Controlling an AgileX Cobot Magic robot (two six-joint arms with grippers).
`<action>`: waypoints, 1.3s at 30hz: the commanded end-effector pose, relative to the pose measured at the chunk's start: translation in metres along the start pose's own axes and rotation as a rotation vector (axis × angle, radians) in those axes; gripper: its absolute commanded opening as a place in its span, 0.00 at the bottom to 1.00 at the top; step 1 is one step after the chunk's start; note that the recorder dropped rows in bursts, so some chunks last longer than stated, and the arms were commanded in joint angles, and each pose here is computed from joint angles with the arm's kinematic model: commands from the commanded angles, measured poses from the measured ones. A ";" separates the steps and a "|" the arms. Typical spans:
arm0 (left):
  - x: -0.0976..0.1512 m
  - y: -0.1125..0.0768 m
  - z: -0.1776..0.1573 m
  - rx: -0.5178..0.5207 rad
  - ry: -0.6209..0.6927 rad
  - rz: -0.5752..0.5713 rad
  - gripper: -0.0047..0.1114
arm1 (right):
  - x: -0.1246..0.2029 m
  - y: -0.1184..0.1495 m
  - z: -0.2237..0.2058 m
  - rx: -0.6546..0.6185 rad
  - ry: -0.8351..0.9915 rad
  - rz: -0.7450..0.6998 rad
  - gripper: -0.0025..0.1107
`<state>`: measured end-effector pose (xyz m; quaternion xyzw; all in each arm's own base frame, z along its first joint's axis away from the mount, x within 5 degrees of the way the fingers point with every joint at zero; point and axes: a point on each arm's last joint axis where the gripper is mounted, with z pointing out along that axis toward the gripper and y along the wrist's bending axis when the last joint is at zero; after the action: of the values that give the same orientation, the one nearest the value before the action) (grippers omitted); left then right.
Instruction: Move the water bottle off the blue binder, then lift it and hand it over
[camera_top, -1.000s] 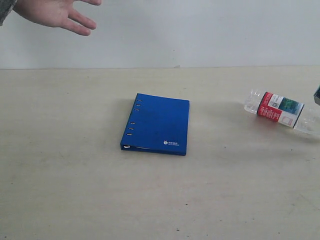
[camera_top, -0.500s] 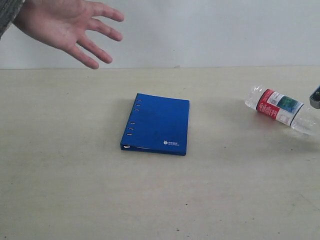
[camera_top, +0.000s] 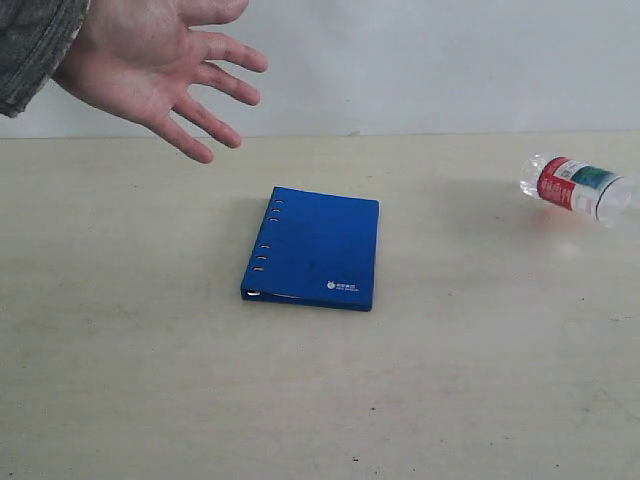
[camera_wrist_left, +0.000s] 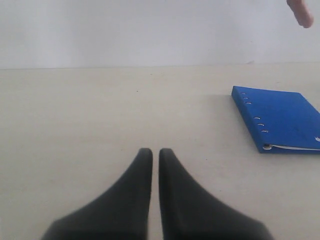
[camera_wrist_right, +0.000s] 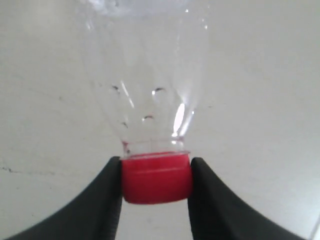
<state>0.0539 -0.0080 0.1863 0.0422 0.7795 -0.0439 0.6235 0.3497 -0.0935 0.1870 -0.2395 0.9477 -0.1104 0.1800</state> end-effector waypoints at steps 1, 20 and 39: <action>0.000 0.000 0.000 0.005 -0.011 -0.011 0.08 | -0.006 -0.009 -0.055 0.104 -0.114 0.045 0.02; 0.000 0.000 0.000 0.005 -0.011 -0.011 0.08 | -0.003 -0.008 -0.113 0.181 -0.211 0.111 0.02; 0.000 0.000 0.000 0.005 -0.011 -0.011 0.08 | -0.020 0.006 -0.119 0.009 -0.392 0.195 0.02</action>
<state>0.0539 -0.0080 0.1863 0.0422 0.7795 -0.0439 0.6235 0.3169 -0.0700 0.2923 -0.1491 0.9231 -0.0699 0.3475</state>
